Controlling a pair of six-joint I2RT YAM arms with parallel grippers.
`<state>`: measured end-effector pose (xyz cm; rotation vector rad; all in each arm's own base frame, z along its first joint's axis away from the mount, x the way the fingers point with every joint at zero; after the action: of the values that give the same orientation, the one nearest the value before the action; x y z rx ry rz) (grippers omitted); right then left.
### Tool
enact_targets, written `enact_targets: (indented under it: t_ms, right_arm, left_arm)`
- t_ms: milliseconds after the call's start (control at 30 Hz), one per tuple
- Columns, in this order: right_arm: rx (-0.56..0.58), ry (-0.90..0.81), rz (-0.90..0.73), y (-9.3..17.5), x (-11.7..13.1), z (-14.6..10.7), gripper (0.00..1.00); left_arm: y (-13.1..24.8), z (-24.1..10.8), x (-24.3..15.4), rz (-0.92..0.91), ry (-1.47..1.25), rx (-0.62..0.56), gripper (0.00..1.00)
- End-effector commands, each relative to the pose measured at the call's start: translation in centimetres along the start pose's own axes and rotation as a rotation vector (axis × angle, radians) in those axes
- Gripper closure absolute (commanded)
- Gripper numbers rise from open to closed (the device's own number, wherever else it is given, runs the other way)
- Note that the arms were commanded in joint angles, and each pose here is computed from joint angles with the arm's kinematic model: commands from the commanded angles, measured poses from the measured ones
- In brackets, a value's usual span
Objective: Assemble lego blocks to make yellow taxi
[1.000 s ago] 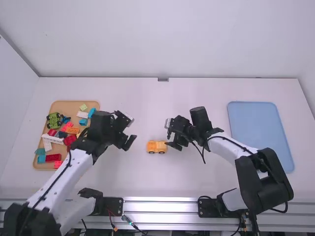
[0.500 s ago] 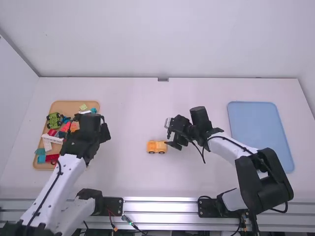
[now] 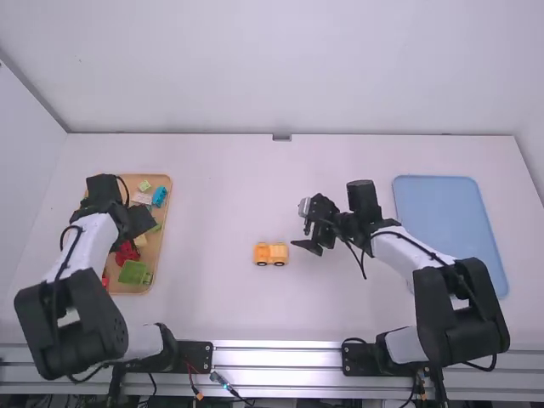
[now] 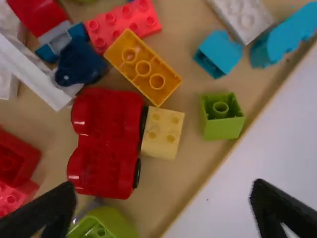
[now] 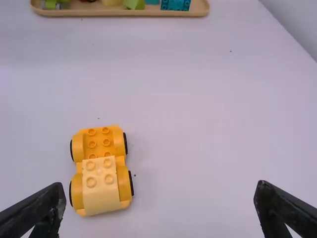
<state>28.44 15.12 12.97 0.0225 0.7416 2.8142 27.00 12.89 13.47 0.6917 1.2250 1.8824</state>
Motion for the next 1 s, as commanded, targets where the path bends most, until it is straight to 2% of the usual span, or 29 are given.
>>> enact_targets:
  t_ms: [0,100,133,233,533,967]
  right_arm:
    - [-0.079,0.004,0.034,1.1,0.2,0.9,0.01]
    - [-0.103,-0.004,0.04,1.5,0.0,0.8,0.01]
    - [-0.109,-0.008,0.039,1.7,-0.1,0.8,0.01]
    - [-0.108,-0.009,0.037,1.7,-0.1,0.8,0.01]
    - [-0.106,-0.011,0.036,1.7,-0.1,0.8,0.01]
    - [-0.104,-0.011,0.034,1.7,-0.2,0.8,0.01]
  left_arm:
    - [-1.1,0.7,-1.1,-0.078,-0.066,0.043,0.19]
    - [-2.5,1.1,-1.4,-0.068,-0.078,0.098,0.2]
    - [-3.2,1.2,-1.5,-0.065,-0.084,0.131,0.3]
    - [-4.1,1.4,-1.6,-0.059,-0.084,0.171,0.37]
    - [-5.3,1.3,-1.2,-0.032,-0.109,0.169,0.4]
    - [-5.7,1.0,-0.6,-0.01,-0.124,0.168,0.39]
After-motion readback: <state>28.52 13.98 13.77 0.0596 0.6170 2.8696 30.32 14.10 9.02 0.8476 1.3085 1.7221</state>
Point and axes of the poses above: each hand's point on the last joint's axis, 136 mm out from that joint toward the fingers, its own y axis back along the fingers, its own x axis along the line the jaws close on, z = x × y, the point moved 7 cm from there along y, back along the fingers, and after that the axes turned 6 degrees about -y, right-handed, at the moved point
